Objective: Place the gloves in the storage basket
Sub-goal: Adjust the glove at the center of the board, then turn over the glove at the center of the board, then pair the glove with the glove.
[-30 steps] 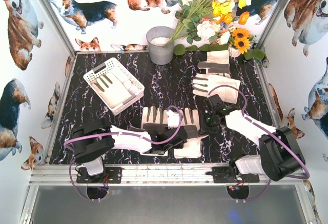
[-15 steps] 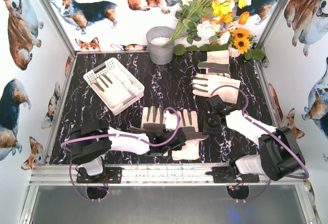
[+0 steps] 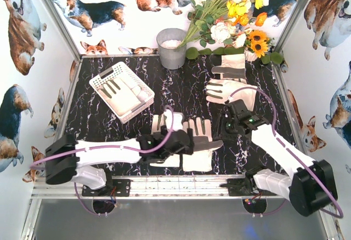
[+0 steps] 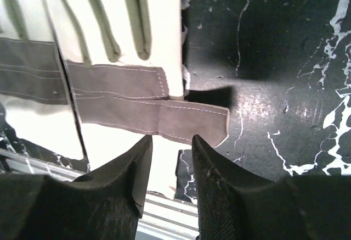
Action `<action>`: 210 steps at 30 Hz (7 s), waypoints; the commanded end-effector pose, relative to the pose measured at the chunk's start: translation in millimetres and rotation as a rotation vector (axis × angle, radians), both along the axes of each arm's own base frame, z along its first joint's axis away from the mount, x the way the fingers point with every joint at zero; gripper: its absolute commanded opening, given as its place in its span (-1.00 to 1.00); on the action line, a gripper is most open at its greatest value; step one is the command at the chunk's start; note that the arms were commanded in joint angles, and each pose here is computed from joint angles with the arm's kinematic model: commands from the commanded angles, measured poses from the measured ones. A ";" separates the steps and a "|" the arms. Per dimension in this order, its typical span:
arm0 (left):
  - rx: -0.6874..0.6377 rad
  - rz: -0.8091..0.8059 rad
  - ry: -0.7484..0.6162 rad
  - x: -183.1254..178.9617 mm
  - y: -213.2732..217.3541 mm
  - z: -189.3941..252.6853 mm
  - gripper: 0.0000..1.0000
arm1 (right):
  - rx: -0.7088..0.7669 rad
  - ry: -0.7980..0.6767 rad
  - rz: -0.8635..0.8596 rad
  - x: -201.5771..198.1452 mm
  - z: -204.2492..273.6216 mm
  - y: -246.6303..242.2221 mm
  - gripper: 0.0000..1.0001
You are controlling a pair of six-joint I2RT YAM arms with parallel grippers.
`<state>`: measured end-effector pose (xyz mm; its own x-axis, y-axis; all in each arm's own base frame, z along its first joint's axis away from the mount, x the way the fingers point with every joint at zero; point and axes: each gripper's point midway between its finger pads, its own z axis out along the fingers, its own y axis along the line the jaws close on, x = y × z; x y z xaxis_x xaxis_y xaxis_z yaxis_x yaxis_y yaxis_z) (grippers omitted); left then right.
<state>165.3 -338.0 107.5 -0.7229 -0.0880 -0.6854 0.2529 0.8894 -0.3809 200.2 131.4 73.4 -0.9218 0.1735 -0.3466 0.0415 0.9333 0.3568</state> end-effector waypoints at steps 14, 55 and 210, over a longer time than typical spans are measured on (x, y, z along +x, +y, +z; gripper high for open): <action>0.059 0.424 0.069 45.6 200.6 -44.8 0.48 | 0.115 -0.069 0.029 6.2 33.4 17.4 -0.14; 0.011 0.263 -0.024 62.4 204.1 41.8 -1.00 | 0.229 -0.079 0.054 11.9 56.4 38.1 -0.13; -0.209 0.025 -0.011 36.9 -51.5 16.7 -1.00 | 0.107 0.084 0.045 -7.7 -66.0 62.1 -0.83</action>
